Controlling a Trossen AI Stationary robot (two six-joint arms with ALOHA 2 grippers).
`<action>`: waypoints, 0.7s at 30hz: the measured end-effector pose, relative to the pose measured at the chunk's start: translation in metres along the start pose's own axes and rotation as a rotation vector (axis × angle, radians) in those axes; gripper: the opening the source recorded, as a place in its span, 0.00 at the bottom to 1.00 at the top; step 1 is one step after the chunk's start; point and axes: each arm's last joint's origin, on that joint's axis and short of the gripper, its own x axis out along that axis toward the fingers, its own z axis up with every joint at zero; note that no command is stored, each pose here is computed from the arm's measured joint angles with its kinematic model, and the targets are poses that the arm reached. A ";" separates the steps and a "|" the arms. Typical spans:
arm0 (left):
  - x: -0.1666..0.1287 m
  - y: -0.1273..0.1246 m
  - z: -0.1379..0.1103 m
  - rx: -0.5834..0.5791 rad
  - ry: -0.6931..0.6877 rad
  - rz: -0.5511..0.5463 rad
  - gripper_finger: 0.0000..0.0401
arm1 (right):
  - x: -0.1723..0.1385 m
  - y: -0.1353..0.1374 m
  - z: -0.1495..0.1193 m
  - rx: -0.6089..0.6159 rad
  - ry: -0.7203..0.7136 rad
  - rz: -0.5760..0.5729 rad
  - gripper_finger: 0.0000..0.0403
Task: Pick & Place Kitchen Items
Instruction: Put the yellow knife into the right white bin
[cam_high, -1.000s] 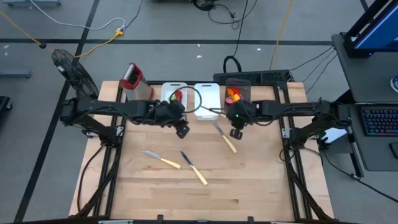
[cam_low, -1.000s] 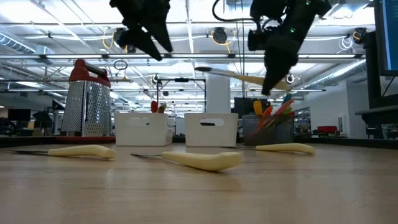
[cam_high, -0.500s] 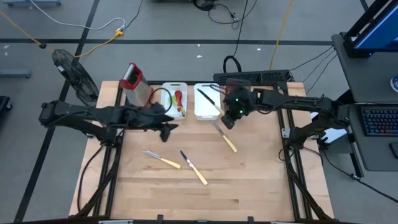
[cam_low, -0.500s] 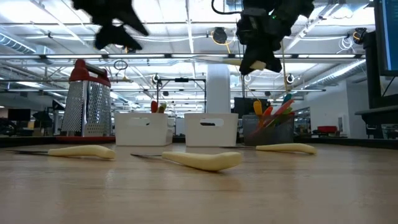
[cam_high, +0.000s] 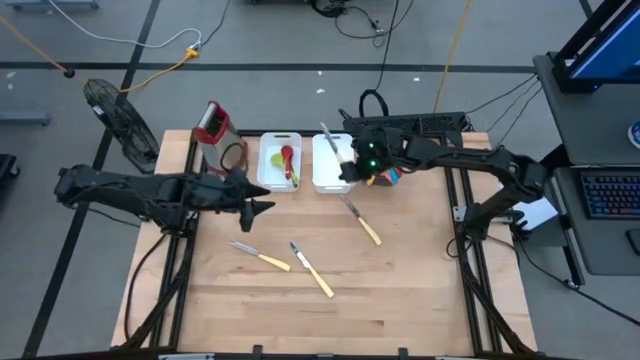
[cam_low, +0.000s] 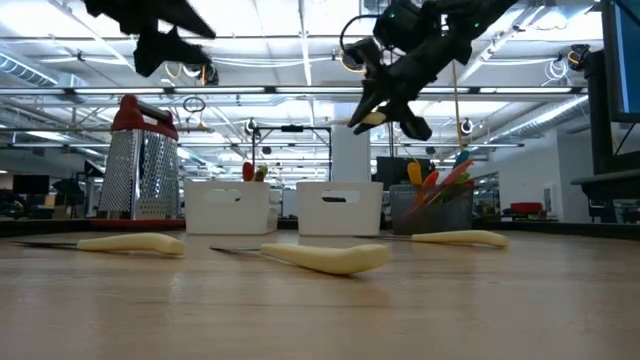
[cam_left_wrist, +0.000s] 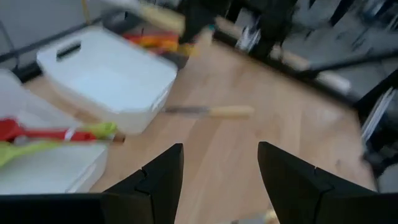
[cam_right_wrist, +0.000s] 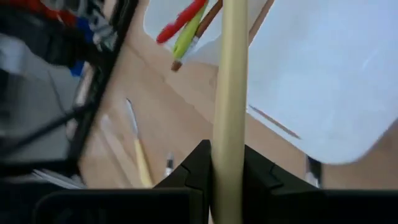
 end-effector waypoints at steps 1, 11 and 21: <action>0.001 0.001 -0.003 0.010 0.020 0.008 0.53 | 0.001 0.000 0.004 0.034 -0.005 0.035 0.09; -0.001 -0.005 -0.005 0.094 0.026 -0.031 0.53 | 0.018 -0.016 0.023 0.390 0.139 0.197 0.09; -0.001 -0.008 -0.007 0.126 0.034 -0.048 0.53 | 0.037 -0.027 0.019 0.574 0.283 0.188 0.09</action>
